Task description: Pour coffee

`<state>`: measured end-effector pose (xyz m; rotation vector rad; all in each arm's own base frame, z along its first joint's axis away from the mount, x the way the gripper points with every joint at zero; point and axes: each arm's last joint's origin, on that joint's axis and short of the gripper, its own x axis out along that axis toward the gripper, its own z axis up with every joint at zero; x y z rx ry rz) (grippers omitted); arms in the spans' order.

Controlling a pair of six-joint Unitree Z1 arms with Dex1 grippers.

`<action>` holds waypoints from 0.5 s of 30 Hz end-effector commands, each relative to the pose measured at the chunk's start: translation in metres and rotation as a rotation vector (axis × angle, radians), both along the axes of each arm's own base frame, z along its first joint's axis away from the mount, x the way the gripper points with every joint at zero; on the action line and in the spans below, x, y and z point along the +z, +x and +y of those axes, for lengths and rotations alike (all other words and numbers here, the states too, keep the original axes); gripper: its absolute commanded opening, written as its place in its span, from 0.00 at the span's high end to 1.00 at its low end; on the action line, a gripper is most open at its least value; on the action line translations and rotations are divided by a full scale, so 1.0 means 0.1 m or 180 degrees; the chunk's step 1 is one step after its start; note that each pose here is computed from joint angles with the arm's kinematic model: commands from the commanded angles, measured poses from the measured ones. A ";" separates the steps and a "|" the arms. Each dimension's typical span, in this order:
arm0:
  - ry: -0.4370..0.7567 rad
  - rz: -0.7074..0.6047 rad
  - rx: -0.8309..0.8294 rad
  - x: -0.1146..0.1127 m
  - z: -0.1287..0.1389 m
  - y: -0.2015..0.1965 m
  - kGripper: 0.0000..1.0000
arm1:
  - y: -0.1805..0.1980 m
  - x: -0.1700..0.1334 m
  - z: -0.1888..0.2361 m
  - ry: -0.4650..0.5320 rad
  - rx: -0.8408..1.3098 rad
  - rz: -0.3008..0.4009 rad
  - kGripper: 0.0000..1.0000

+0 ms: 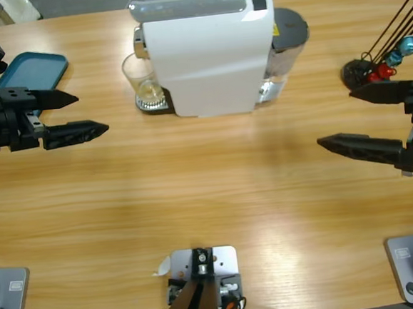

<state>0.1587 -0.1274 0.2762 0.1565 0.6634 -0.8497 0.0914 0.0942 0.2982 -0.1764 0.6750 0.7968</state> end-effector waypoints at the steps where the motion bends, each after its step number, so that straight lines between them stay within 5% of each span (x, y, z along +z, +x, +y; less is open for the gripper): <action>1: -0.0001 -0.0030 -0.0083 -0.13 0.02 -0.07 0.02 | 0.02 -0.18 0.07 -0.0094 0.0194 0.0185 0.00; 15: 0.0223 0.0030 0.0123 -0.26 -0.01 0.03 0.02 | 0.12 -0.26 0.19 -0.0233 0.0285 0.0346 0.00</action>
